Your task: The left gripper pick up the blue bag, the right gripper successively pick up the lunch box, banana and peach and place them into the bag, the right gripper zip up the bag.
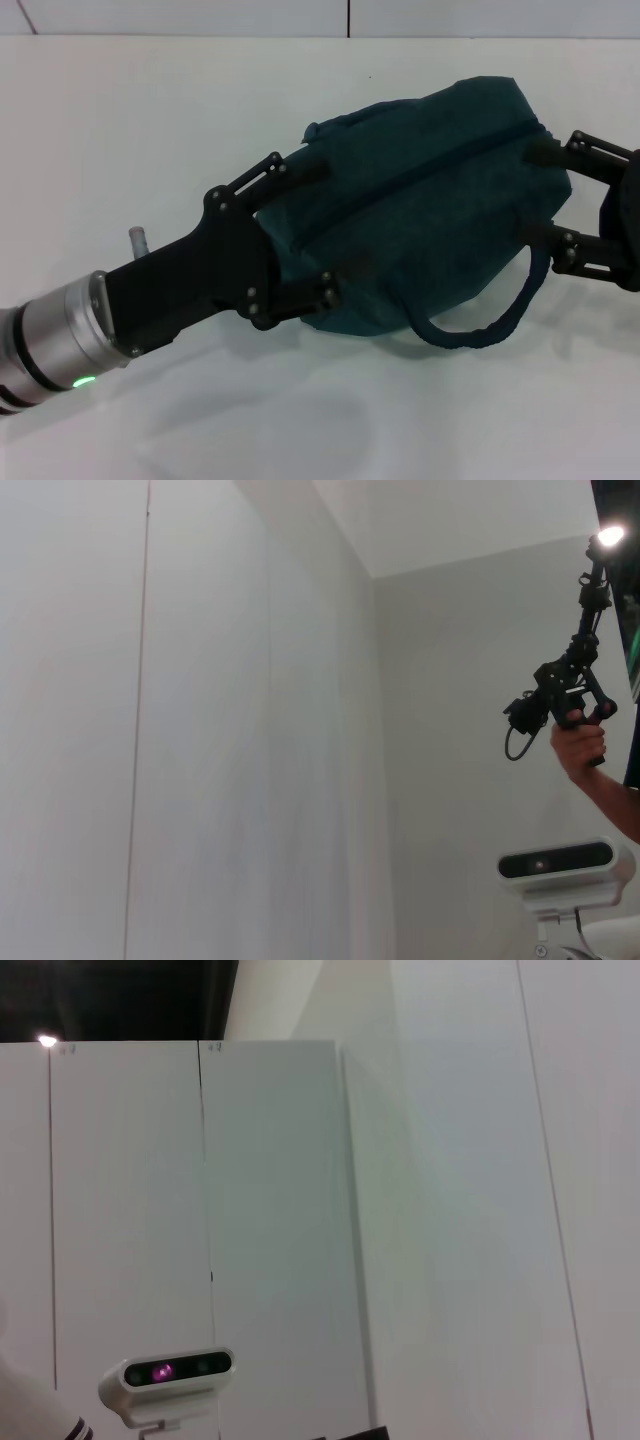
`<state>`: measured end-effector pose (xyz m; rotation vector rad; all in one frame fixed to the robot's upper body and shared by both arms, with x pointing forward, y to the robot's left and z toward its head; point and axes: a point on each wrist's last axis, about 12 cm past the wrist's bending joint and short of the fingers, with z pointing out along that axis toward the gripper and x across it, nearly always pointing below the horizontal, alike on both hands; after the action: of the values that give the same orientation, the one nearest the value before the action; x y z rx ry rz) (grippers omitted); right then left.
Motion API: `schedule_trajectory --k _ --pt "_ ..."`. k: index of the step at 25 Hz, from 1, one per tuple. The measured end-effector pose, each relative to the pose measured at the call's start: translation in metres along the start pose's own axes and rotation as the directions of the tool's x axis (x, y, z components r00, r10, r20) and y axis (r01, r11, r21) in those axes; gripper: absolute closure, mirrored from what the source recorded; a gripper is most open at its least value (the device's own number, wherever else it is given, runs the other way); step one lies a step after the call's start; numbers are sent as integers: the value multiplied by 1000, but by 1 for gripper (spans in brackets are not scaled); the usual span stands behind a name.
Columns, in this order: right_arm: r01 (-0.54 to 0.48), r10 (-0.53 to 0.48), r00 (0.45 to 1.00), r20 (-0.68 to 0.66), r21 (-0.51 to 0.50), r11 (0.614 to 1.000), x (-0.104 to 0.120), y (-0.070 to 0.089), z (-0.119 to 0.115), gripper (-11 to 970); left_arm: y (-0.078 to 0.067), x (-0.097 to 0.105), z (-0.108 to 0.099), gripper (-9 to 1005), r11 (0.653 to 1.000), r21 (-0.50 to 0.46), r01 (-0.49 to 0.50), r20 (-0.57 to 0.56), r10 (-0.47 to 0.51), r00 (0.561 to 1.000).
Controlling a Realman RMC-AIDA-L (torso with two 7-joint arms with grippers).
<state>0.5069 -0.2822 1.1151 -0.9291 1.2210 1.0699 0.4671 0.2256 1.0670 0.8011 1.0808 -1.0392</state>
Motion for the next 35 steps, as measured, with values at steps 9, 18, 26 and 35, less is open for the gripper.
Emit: schedule_trajectory --k 9,18,26,35 --pt "4 -4 1000 -19 -6 1000 2 -1 2 189 -1 1 1 117 1000 17 -10 -8 10 1000" --pt "9 -11 999 -31 -58 998 3 5 2 190 -5 4 0 117 998 55 -13 -37 15 999" --pt "12 -15 999 -37 -85 996 2 7 0 190 -7 5 0 117 998 67 -8 -44 11 999" --pt "11 -14 999 -39 -82 997 3 7 1 190 -8 5 0 117 998 65 -5 -43 8 999"
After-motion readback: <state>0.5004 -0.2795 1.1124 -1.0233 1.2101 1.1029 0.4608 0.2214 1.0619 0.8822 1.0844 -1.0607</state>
